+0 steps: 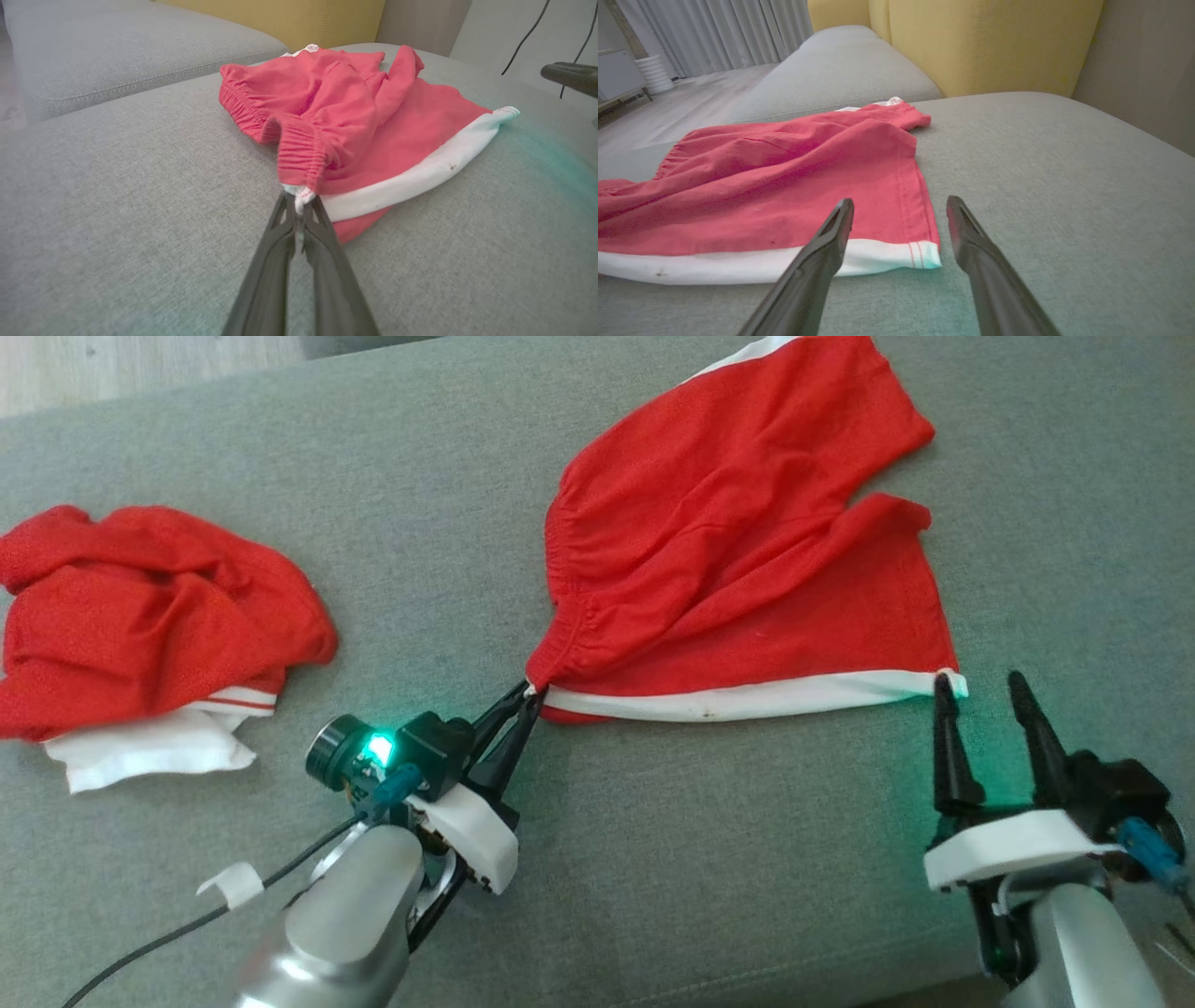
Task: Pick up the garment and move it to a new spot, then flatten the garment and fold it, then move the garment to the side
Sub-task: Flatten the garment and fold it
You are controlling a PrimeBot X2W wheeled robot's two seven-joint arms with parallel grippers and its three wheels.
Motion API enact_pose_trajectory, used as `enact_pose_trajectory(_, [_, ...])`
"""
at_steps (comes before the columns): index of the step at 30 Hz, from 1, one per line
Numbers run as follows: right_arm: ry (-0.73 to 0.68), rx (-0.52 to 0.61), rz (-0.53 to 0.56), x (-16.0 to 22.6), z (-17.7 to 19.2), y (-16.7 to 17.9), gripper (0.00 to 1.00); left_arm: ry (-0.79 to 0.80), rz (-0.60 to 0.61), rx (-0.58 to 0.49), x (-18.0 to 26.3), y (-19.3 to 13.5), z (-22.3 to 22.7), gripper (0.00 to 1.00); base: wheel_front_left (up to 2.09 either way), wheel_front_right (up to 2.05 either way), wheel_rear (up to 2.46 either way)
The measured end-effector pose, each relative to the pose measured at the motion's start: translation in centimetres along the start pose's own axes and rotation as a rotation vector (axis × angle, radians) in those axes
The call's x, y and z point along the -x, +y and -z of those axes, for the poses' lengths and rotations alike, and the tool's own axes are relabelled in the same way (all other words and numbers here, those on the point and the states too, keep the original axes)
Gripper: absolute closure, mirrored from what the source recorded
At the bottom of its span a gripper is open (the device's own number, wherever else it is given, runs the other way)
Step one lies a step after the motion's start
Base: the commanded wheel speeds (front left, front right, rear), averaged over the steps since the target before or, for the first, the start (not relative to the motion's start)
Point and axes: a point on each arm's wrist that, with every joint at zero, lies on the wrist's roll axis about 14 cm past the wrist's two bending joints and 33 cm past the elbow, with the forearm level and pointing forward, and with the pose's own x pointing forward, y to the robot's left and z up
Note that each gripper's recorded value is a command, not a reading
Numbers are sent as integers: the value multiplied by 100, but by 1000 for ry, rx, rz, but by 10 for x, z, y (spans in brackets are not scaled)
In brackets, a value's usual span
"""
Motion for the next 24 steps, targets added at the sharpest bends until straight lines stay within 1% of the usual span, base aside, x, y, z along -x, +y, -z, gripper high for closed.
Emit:
enact_pose_trajectory(10, [133,17,74,3,32,-25,0,-75,-9,-14,5,-2,-23,100,0,0,0])
enact_pose_trajectory(17, [156,15,52,-12,31,-16,0,-112,-12,-16,11,-8,-32,100,0,0,0])
enact_pose_trajectory(24, [254,44,16,-13,50,-6,0,-123,-13,-11,14,-9,-33,100,0,0,0])
